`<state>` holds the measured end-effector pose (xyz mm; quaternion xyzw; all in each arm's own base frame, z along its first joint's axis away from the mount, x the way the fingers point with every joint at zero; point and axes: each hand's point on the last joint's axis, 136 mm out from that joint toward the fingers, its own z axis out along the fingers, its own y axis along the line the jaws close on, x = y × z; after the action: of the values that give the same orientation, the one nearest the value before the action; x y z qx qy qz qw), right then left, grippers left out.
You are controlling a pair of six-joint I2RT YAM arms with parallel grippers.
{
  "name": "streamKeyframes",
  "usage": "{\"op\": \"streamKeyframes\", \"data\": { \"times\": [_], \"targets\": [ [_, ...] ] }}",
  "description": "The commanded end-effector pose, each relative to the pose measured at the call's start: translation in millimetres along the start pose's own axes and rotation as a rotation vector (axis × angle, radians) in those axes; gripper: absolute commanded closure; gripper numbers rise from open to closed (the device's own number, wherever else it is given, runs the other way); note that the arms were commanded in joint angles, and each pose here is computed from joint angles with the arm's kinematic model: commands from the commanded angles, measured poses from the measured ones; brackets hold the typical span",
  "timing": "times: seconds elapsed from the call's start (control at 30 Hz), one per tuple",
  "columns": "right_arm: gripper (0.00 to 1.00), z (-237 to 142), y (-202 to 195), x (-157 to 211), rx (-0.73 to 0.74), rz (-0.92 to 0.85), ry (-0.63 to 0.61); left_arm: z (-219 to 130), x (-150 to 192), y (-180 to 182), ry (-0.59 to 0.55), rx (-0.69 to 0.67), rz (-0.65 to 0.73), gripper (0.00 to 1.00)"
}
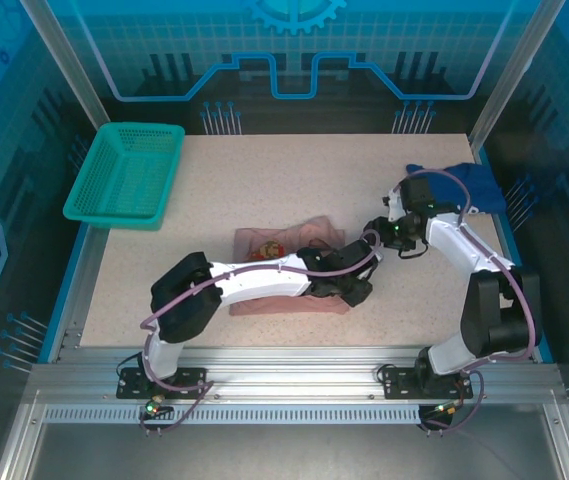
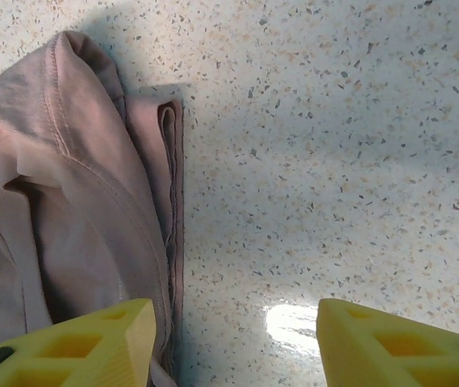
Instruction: Fold the inside-out t-shirt
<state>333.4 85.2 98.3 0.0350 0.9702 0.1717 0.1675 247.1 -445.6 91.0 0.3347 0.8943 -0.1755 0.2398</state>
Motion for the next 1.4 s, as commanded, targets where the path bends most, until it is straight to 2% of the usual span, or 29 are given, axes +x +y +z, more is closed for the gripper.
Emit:
{"op": "streamKeyframes", "data": {
  "times": [0.0, 0.07, 0.17, 0.3, 0.4, 0.57, 0.7, 0.97, 1.17, 1.37],
  "targets": [
    [0.44, -5, -2, 17, -0.022, 0.035, 0.027, -20, -18, -4, -0.047, 0.005, -0.021, 0.51],
    [0.43, -7, 1, 25, -0.049, 0.051, 0.034, -38, -20, -3, -0.071, 0.014, -0.024, 0.46],
    [0.42, -8, 14, 44, -0.135, 0.075, 0.055, -66, -3, 12, -0.078, 0.000, -0.052, 0.40],
    [0.41, 2, 33, 84, -0.216, 0.063, 0.125, -97, 52, 60, -0.037, -0.078, -0.166, 0.36],
    [0.40, 12, 34, 105, -0.184, 0.054, 0.161, -118, 95, 102, -0.006, -0.169, -0.290, 0.32],
    [0.42, 28, 40, 116, -0.185, 0.058, 0.190, -125, 157, 149, 0.065, -0.250, -0.506, 0.31],
    [0.52, 39, 48, 116, -0.172, 0.037, 0.198, -119, 183, 165, 0.124, -0.277, -0.606, 0.33],
    [0.73, 41, 50, 107, -0.155, 0.038, 0.179, -100, 195, 166, 0.190, -0.269, -0.604, 0.43],
    [0.86, 32, 54, 99, -0.155, 0.029, 0.163, -89, 205, 175, 0.250, -0.333, -0.588, 0.67],
    [0.96, 14, 57, 93, -0.148, 0.019, 0.143, -97, 213, 185, 0.260, -0.388, -0.571, 0.94]
  ]
}}
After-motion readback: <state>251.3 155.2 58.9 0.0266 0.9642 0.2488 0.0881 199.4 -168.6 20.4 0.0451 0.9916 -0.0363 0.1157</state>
